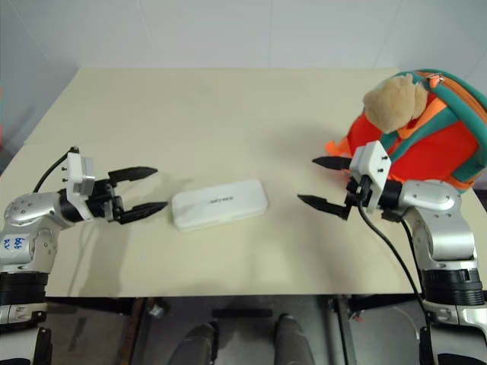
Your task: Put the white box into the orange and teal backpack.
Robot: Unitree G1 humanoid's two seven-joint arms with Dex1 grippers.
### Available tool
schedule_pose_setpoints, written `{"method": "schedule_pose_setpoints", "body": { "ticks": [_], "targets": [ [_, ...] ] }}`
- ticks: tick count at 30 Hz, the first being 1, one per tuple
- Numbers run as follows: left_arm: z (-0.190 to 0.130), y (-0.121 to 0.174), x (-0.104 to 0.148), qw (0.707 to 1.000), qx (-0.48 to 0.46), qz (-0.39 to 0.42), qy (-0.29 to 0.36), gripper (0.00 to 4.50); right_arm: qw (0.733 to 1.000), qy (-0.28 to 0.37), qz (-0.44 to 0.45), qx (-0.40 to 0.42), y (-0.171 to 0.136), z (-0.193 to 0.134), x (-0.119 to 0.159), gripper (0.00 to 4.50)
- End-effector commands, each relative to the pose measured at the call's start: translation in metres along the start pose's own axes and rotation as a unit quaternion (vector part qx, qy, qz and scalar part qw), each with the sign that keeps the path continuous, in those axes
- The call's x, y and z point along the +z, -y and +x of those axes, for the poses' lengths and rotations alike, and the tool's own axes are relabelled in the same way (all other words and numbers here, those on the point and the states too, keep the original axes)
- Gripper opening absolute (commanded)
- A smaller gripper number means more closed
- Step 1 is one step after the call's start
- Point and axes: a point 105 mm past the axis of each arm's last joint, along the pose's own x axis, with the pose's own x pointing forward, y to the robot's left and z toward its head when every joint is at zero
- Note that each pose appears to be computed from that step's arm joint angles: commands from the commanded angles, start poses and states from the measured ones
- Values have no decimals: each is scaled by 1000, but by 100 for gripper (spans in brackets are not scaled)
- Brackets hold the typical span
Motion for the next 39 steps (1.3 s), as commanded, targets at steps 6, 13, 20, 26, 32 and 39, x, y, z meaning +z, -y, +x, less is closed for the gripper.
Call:
{"method": "schedule_pose_setpoints", "body": {
  "ticks": [6, 13, 20, 26, 32, 39],
  "targets": [
    [-2, -1, 9, 1000, 0, 12, 1, 450, 1000, 3, -19, -2, 4, -4, 9, 448],
    [-17, 0, 18, 1000, 17, 4, 5, 450, 999, 25, -16, 35, -3, 15, 13, 448],
    [-39, 7, 0, 998, 47, -9, -36, 408, 998, 34, -6, 60, -11, 34, 7, 410],
    [-53, 2, -24, 992, 106, -27, -69, 227, 999, -5, 14, 51, -1, 57, -20, 207],
    [-45, 3, -28, 990, 117, -27, -77, 31, 998, -43, 12, 53, 1, 71, -39, 0],
    [-22, 7, -51, 986, 140, -53, -78, 1, 993, -89, 25, 79, -8, 87, -59, 0]
  ]
}}
